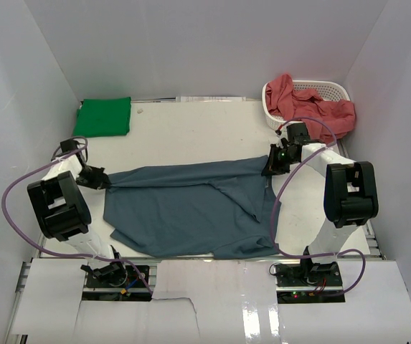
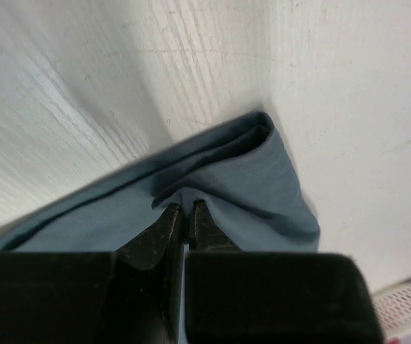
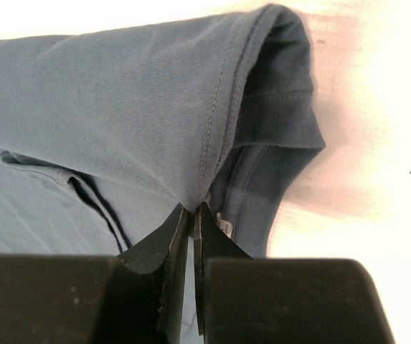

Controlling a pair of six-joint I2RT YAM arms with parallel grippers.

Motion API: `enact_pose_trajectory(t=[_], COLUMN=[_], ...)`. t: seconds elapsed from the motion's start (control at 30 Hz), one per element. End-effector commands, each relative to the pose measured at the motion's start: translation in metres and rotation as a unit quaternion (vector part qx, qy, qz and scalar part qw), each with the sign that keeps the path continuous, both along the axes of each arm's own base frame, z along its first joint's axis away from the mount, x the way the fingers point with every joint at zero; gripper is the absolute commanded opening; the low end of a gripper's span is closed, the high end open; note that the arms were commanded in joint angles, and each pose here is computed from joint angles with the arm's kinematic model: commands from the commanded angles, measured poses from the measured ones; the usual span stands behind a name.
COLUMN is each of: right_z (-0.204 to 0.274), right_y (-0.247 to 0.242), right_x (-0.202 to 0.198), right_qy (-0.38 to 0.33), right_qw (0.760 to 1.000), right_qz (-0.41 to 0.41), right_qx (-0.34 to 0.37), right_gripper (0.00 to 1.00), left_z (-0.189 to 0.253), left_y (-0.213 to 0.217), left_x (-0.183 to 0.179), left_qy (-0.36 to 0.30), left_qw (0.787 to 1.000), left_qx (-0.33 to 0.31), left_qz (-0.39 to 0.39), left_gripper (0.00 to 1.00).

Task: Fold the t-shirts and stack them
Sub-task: Fold the flattened tshirt in 1/3 of the way

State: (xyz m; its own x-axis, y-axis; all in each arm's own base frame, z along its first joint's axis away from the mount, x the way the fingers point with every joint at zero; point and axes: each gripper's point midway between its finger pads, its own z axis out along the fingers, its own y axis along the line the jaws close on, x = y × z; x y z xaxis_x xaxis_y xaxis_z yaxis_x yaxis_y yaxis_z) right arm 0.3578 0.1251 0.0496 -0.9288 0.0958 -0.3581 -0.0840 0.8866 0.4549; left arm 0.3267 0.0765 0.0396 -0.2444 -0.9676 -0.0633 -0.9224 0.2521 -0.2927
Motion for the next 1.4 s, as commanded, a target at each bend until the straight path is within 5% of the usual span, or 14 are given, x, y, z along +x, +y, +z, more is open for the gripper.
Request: enact_pose_trajectory(t=[0.0, 0.27, 0.8, 1.03, 1.07, 1.27, 1.37], right_z=[0.001, -0.015, -0.02, -0.022, -0.021, -0.019, -0.009], right_y=[-0.007, -0.014, -0.015, -0.014, -0.014, -0.014, -0.018], right_x=[0.005, -0.001, 0.008, 0.007, 0.007, 0.007, 0.012], right_qy=[0.004, 0.033, 0.042, 0.043, 0.044, 0.041, 0.021], right_qw=[1.0, 0.999, 0.998, 0.998, 0.998, 0.998, 0.998], right_qz=[-0.003, -0.001, -0.003, -0.002, -0.002, -0.002, -0.01], right_qx=[-0.018, -0.041, -0.046, -0.045, -0.044, -0.044, -0.053], right_gripper=[0.08, 0.08, 0.08, 0.08, 0.08, 0.47, 0.5], left_z=[0.01, 0.016, 0.035, 0.043, 0.042, 0.035, 0.039], left_y=[0.019, 0.008, -0.018, -0.019, -0.019, -0.015, -0.004], left_x=[0.011, 0.008, -0.037, -0.042, -0.043, -0.044, -0.039], left_qy=[-0.006, 0.005, -0.033, -0.048, -0.047, -0.023, -0.014], left_qw=[0.993, 0.976, 0.968, 0.966, 0.966, 0.967, 0.965], left_qx=[0.105, 0.199, 0.209, 0.215, 0.214, 0.216, 0.239], left_qz=[-0.047, -0.09, -0.138, -0.139, -0.14, -0.134, -0.11], left_gripper=[0.0, 0.0, 0.01, 0.72, 0.93, 0.98, 0.98])
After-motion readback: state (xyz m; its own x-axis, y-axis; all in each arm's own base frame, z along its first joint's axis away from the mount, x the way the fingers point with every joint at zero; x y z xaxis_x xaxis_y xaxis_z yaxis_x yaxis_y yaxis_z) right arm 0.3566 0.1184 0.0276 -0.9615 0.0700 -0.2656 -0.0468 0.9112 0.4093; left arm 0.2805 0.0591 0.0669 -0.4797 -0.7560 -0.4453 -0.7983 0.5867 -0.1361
